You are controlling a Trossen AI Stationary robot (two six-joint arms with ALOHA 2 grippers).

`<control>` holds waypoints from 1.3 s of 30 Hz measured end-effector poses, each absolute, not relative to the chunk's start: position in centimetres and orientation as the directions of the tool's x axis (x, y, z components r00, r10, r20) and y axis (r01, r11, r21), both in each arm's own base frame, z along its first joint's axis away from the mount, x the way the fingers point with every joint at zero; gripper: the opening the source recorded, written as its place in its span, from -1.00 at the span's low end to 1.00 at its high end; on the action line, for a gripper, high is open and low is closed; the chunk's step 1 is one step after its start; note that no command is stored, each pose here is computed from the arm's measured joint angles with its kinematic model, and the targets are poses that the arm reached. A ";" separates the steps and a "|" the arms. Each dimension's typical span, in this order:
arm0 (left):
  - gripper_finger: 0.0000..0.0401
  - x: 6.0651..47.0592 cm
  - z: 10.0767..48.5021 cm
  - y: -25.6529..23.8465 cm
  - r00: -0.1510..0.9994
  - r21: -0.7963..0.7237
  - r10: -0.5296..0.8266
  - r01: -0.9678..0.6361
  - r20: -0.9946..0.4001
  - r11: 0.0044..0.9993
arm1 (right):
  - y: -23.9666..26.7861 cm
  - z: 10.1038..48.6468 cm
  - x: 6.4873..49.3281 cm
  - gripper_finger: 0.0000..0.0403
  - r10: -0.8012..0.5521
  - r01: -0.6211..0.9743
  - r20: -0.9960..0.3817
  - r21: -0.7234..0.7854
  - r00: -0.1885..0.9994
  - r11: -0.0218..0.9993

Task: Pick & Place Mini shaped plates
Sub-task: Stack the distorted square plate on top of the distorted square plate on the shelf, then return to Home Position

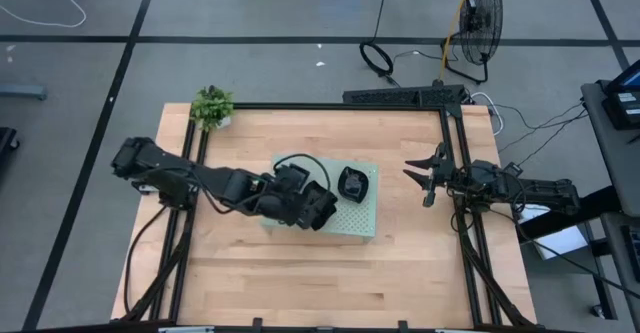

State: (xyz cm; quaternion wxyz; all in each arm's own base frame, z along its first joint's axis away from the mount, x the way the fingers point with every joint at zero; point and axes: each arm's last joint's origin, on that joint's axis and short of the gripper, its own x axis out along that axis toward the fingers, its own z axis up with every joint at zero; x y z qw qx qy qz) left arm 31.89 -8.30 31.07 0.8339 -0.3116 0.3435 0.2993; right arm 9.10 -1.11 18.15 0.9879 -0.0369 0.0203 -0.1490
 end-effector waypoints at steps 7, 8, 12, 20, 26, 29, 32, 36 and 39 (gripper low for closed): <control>-0.96 31.9 30.8 -8.4 0.566 -0.298 0.195 -0.659 -0.801 0.690 | -1.1 18.1 9.1 -0.49 -0.296 0.293 -0.030 -0.079 0.955 0.953; -0.97 31.9 30.8 -8.4 0.565 -0.297 0.195 -0.659 -0.802 0.691 | -1.1 18.2 9.1 -0.49 -0.296 0.292 -0.030 -0.079 0.955 0.953; -0.92 31.8 30.8 -8.5 0.568 -0.292 0.203 -0.658 -0.798 0.694 | -1.1 18.2 9.1 -0.49 -0.295 0.292 -0.029 -0.079 0.955 0.953; -0.50 31.8 31.0 -8.4 0.572 -0.265 0.206 -0.631 -0.794 0.729 | -1.1 18.2 9.1 -0.49 -0.295 0.293 -0.029 -0.079 0.955 0.953; -0.28 30.3 33.2 -7.7 0.620 -0.317 0.123 -0.549 -0.775 0.773 | -1.1 18.2 9.1 -0.49 -0.296 0.293 -0.029 -0.079 0.955 0.953; -0.26 28.9 35.2 -7.0 0.676 -0.346 0.119 -0.510 -0.727 0.788 | -1.1 18.2 9.1 -0.49 -0.296 0.293 -0.029 -0.079 0.955 0.953; -0.27 27.3 36.9 -6.5 0.717 -0.299 0.110 -0.419 -0.689 0.858 | -1.1 18.2 9.1 -0.49 -0.296 0.293 -0.030 -0.079 0.955 0.953; -0.27 25.0 39.0 -5.5 0.769 -0.179 0.123 -0.295 -0.627 0.939 | -1.1 18.2 9.1 -0.49 -0.296 0.293 -0.029 -0.079 0.955 0.953; -0.28 23.7 40.0 -5.1 0.794 -0.164 0.110 -0.255 -0.598 0.953 | -1.1 18.2 9.1 -0.49 -0.295 0.292 -0.029 -0.079 0.955 0.953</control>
